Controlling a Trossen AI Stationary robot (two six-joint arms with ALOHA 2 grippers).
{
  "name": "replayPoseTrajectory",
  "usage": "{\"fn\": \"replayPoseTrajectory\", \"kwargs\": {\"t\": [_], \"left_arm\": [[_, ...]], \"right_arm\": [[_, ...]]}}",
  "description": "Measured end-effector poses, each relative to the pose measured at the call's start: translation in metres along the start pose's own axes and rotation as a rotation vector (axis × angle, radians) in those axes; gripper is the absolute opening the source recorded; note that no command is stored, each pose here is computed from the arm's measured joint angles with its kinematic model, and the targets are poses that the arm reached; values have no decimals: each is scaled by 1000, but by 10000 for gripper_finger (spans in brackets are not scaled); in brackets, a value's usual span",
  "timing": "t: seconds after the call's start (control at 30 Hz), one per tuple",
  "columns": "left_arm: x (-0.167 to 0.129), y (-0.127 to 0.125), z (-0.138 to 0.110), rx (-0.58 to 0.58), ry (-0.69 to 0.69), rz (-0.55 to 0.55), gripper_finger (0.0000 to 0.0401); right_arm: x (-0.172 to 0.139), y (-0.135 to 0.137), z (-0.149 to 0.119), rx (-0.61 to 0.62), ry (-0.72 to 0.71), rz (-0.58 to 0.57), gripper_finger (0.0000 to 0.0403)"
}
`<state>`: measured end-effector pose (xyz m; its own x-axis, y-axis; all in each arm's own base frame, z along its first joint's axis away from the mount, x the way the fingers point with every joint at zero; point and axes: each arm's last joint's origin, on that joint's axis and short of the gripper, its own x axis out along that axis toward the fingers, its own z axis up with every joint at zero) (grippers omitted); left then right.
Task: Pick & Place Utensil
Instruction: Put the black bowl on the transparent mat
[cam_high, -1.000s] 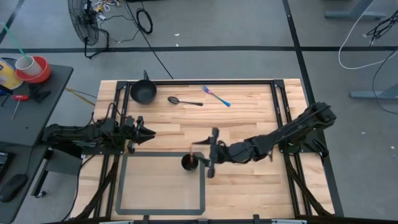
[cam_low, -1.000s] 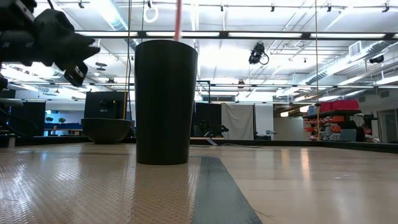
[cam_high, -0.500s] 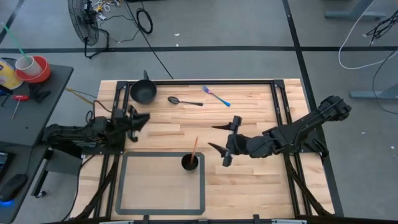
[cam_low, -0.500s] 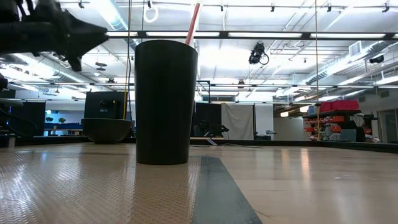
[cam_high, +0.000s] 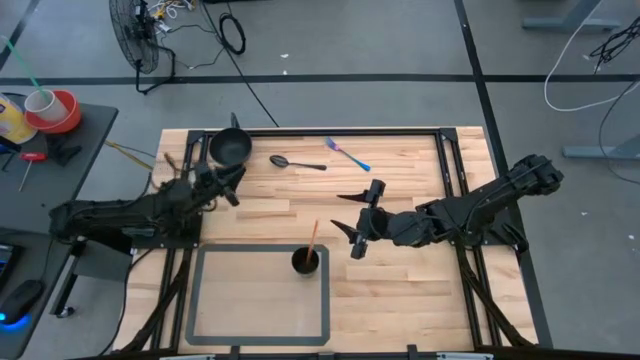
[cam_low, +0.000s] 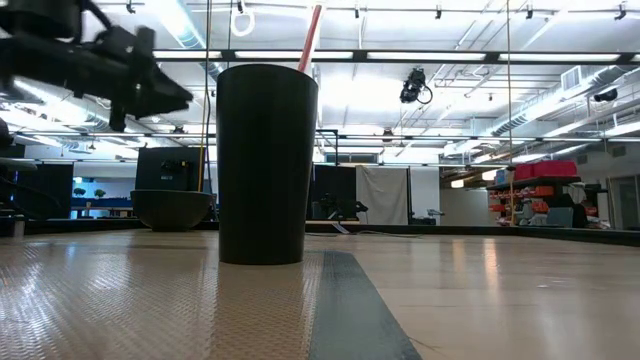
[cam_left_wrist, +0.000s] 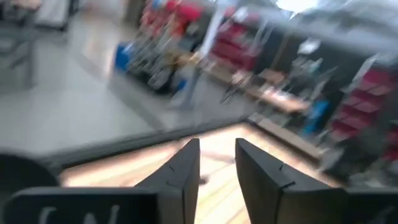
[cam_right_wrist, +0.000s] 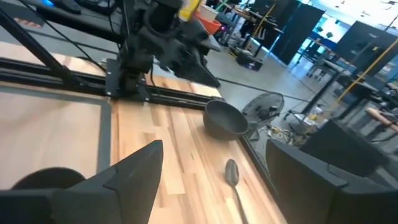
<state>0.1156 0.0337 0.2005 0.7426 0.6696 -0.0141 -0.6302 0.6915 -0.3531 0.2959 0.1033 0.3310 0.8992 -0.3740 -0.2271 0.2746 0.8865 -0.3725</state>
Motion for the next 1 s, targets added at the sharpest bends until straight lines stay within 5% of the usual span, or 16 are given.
{"fn": "replayPoseTrajectory", "kwargs": {"t": [0.27,0.47,0.67,1.0], "left_arm": [[35,3,21,38,269,291,183],[64,10,34,53,576,311,244],[93,25,47,92,709,428,311],[126,56,29,140,917,468,321]], "right_arm": [[-2,2,0,51,-3,17,286],[-3,4,0,76,-4,22,286],[-3,4,1,100,-7,40,286],[-6,8,0,142,-2,56,286]]}}
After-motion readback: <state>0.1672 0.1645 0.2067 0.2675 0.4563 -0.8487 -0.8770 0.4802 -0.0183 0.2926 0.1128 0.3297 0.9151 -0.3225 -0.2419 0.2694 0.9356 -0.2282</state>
